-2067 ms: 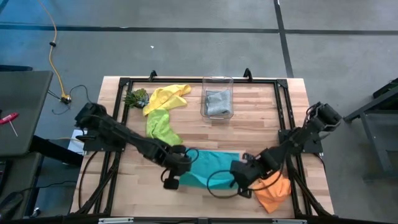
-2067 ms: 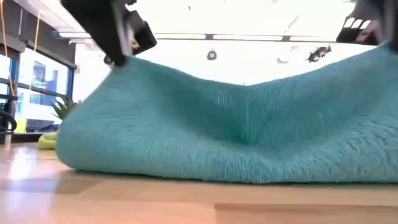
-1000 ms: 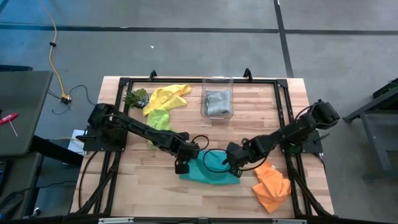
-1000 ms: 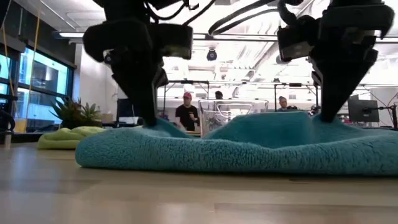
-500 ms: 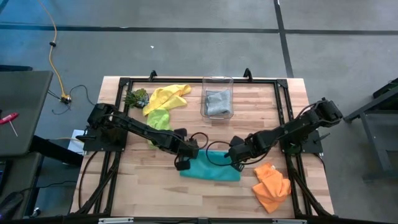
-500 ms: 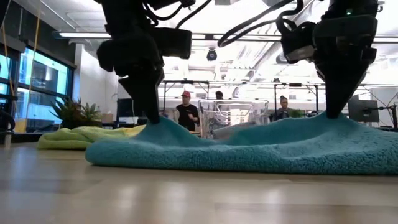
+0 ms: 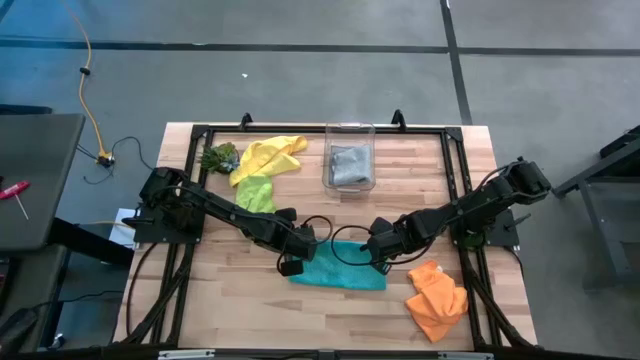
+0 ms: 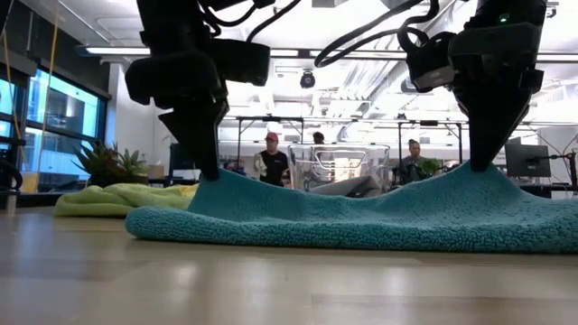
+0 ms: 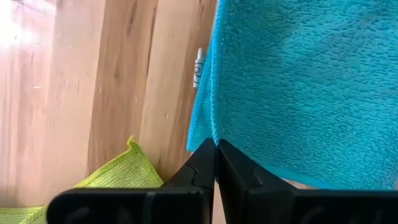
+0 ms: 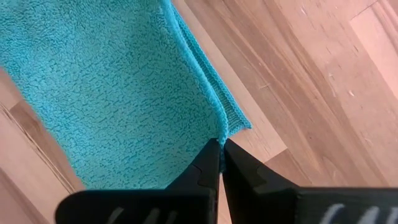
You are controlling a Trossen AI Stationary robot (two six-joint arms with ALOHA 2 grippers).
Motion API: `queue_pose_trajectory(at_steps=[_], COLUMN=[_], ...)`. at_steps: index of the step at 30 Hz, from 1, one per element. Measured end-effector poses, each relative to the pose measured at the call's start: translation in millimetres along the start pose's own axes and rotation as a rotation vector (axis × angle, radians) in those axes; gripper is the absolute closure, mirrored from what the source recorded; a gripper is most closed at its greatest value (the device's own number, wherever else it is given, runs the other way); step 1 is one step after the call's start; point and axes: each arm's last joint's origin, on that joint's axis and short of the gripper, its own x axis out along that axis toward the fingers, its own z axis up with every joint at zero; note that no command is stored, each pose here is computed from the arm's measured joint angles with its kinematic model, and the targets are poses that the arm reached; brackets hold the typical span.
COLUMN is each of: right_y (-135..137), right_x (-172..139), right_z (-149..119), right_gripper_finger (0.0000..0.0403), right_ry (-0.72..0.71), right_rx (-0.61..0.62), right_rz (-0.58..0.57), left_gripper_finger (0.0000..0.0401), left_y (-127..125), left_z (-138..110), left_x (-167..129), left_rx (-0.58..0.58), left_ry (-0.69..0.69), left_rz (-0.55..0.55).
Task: Fold microfiber towels
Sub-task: Fold the blue microfiber cloth
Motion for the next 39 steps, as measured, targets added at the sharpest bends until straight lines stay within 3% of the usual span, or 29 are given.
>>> queue_pose_trajectory(at_steps=[10, 19, 27, 31, 34, 39], right_y=[0, 1, 1, -10, -16, -27], right_x=[0, 0, 0, -14, -35, -61], right_z=[0, 0, 0, -3, -13, -44], right_gripper_finger=[0.0403, 0.0392, 0.0274, 0.0217, 0.0198, 0.0197], right_ry=[-0.002, -0.007, -0.005, -0.028, -0.133, -0.274], right_rx=[-0.010, -0.007, -0.008, -0.006, 0.031, 0.124], right_rz=[-0.002, 0.006, 0.004, -0.052, -0.084, -0.013], left_gripper_finger=[0.0380, 0.0338, 0.0300, 0.0293, 0.0293, 0.0292], left_y=[1, 2, 7, 10, 10, 15], left_z=[-1, -3, -11, -13, -13, -28], left_x=[0, 0, -1, -7, -13, -29], left_rx=[0.023, 0.031, 0.079, 0.084, 0.066, 0.011], left_ry=[0.012, 0.027, 0.093, 0.095, 0.033, -0.211], left_rz=[0.012, 0.023, 0.104, 0.131, 0.093, -0.165])
